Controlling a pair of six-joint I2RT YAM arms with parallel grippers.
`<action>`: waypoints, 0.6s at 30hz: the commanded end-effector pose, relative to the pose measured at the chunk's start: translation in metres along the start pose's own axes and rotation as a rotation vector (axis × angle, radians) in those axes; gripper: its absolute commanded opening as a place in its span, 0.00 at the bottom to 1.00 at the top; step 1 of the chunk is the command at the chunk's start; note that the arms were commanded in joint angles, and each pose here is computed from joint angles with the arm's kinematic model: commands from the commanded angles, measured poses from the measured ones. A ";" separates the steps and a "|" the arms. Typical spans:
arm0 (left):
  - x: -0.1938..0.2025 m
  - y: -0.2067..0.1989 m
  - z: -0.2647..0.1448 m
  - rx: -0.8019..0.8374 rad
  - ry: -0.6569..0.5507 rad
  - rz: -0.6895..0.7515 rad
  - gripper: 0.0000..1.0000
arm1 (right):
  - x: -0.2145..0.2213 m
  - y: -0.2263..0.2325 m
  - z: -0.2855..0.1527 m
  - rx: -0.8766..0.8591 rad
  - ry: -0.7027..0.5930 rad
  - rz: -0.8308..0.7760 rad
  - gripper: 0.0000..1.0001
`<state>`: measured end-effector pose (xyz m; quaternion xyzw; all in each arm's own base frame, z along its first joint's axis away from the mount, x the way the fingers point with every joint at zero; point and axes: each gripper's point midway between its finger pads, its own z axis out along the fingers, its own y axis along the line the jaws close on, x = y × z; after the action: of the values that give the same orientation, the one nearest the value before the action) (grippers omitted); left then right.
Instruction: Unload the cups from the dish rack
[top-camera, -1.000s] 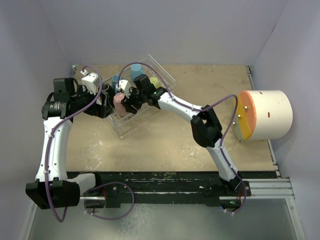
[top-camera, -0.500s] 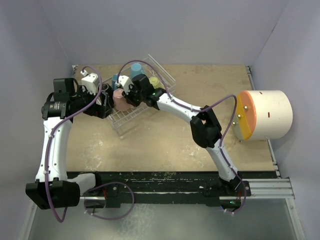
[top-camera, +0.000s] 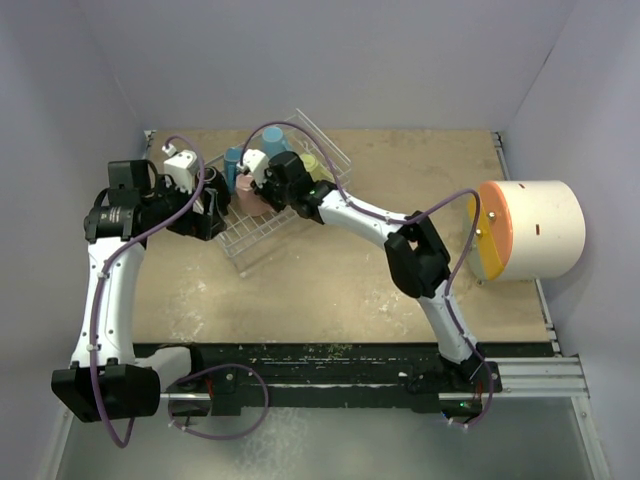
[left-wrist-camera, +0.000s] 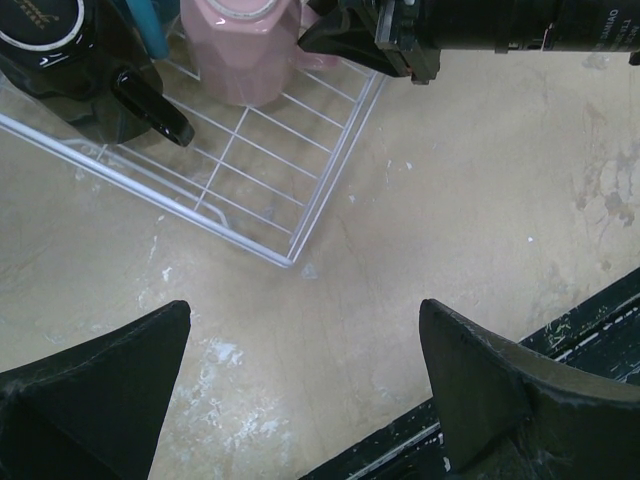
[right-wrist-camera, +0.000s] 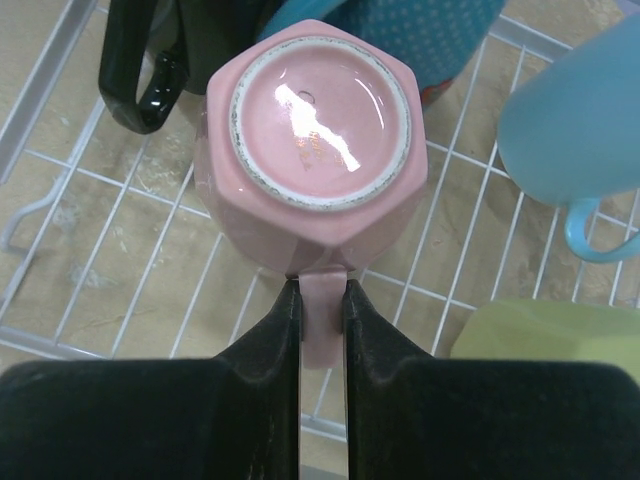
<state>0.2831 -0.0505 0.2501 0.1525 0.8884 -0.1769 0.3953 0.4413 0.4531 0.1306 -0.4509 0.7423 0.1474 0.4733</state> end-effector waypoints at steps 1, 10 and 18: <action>-0.002 -0.002 -0.003 0.000 -0.027 0.036 0.99 | -0.075 -0.030 -0.039 0.108 -0.195 -0.009 0.00; -0.001 -0.004 -0.003 0.018 -0.027 0.052 0.99 | -0.129 -0.053 -0.086 0.204 -0.330 0.012 0.00; -0.001 -0.010 -0.006 0.037 -0.052 0.092 0.99 | -0.163 -0.062 -0.141 0.246 -0.456 0.142 0.00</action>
<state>0.2769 -0.0517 0.2452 0.1697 0.8855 -0.1762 0.3950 0.4387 0.4229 0.2229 -0.3870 0.7288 0.1299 0.5497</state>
